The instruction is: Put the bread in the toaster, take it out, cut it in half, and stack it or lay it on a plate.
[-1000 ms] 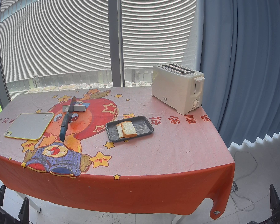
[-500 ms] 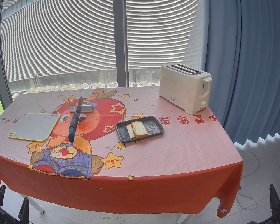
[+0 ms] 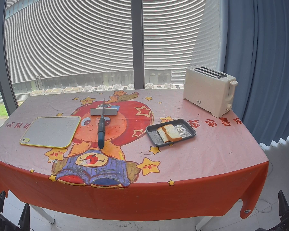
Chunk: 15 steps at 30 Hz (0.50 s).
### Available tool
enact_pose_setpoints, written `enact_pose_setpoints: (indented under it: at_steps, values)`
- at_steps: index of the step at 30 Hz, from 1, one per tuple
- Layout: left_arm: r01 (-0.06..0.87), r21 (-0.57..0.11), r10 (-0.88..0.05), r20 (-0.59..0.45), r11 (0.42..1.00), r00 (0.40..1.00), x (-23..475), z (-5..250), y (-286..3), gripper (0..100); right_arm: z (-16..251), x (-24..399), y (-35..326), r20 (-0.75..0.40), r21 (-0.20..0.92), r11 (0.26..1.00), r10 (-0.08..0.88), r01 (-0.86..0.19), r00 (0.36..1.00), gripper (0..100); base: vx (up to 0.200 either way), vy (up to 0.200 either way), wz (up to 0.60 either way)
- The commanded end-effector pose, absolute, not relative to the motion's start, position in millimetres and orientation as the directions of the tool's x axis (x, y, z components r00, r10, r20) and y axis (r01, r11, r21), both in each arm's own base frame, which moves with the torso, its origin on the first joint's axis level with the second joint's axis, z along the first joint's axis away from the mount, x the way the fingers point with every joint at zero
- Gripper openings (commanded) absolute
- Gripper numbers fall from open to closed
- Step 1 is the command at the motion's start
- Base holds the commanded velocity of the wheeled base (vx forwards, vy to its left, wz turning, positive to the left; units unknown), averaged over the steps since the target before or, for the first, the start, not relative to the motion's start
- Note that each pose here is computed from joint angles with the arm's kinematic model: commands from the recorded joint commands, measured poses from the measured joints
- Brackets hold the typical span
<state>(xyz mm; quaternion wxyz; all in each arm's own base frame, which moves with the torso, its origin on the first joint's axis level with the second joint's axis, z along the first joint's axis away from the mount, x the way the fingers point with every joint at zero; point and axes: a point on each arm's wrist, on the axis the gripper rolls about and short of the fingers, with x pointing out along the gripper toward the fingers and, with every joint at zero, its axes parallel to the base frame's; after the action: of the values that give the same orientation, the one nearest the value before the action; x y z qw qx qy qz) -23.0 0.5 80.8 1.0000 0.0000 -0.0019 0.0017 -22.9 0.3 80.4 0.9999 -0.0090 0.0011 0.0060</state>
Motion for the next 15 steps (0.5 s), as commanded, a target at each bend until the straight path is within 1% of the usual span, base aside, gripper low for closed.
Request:
enact_pose_setpoints:
  at_steps: [1,8,15]
  values:
    - [-0.003,0.0,0.003,0.002,1.0,1.0,-22.8,75.6,0.5,100,75.6,-22.8,0.3,-0.003,-0.018,1.0,0.012,-0.012,1.0,100,0.0,0.2,0.0]
    - [-0.003,0.002,0.003,0.002,1.0,1.0,-22.8,75.6,0.4,100,75.6,-22.8,0.3,-0.003,-0.018,1.0,0.012,-0.012,1.0,100,0.0,0.2,0.0]
    - [-0.002,0.002,0.002,0.002,1.0,1.0,-22.8,75.6,0.5,100,75.6,-22.8,0.3,-0.003,-0.018,1.0,0.012,-0.012,1.0,100,0.0,0.0,0.0]
